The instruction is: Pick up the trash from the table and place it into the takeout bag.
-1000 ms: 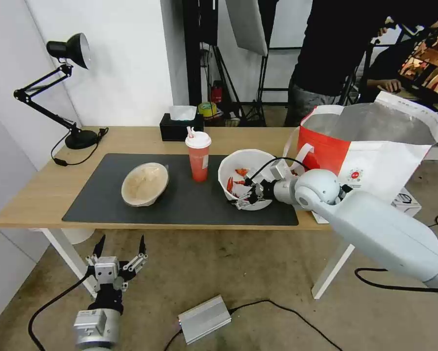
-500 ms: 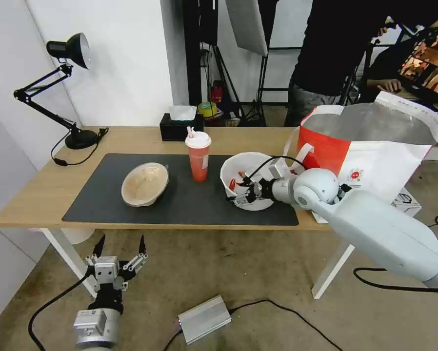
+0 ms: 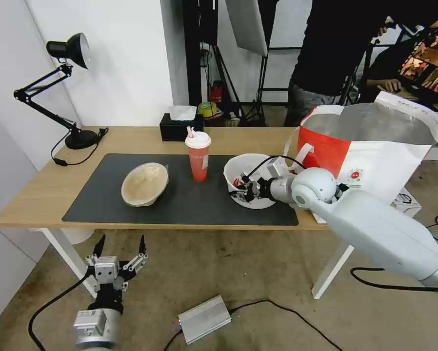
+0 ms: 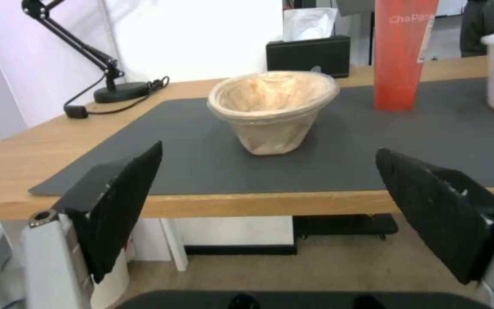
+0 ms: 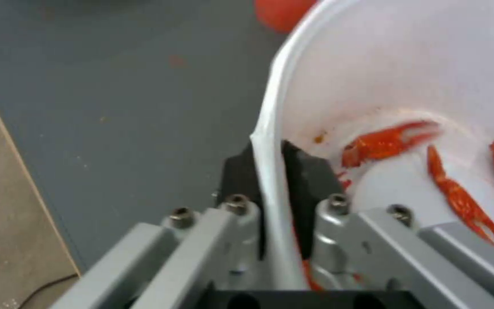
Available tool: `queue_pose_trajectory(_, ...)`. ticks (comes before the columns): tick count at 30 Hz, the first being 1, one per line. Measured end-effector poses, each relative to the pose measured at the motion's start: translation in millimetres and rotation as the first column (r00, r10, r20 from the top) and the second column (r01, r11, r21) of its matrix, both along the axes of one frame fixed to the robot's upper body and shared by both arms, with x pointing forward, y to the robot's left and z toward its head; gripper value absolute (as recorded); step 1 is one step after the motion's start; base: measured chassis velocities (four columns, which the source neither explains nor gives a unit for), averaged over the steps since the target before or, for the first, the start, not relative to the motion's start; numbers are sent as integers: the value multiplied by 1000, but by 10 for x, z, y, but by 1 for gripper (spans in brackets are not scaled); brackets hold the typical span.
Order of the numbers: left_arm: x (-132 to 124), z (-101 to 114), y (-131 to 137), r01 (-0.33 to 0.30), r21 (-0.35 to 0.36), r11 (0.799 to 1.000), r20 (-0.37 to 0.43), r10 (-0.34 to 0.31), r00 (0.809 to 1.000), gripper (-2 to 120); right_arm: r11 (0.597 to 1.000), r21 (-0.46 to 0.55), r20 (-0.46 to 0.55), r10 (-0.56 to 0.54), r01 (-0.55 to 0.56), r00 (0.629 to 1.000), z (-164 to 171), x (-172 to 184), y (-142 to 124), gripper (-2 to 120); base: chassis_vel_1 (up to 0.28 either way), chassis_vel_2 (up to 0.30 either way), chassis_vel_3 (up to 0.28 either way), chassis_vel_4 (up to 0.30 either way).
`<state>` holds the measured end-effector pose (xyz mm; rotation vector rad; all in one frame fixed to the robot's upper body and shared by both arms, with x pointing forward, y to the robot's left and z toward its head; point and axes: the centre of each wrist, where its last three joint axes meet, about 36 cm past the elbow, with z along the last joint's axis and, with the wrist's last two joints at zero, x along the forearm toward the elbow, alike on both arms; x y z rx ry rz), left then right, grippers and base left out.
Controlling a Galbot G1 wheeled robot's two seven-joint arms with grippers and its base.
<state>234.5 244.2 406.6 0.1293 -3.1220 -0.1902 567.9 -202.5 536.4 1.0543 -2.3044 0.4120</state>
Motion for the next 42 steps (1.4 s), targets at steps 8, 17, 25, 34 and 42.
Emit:
queue_pose_trajectory(8, -1, 2, 2, -1, 0, 1000, 2, 1, 1000, 100, 1000, 9, -16, -7, 7, 1000, -11, 29, 50, 0, 0, 0, 0, 0)
queue_pose_trajectory(17, -3, 7, 2, -2, -1, 1000, 3, 2, 1000, 100, 1000, 16, -27, -8, 8, 1000, -43, 22, 94, 0, 0, 0, 0, 0)
queue_pose_trajectory(25, -5, 7, 11, -3, 1, 1000, 3, 3, 1000, 100, 1000, 28, -34, 1, 0, 999, -15, -56, 128, 0, 0, 0, 0, 0)
queue_pose_trajectory(34, -4, 7, 8, -1, 1, 1000, 3, 1, 1000, 100, 999, 3, 3, 40, -40, 999, 180, -193, 111, 0, 0, 0, 0, 0)
queue_pose_trajectory(42, -4, 5, 1, 1, -1, 1000, 3, -1, 1000, 100, 998, -16, 44, 59, -58, 997, 369, -274, 52, 0, 0, 0, 0, 0)
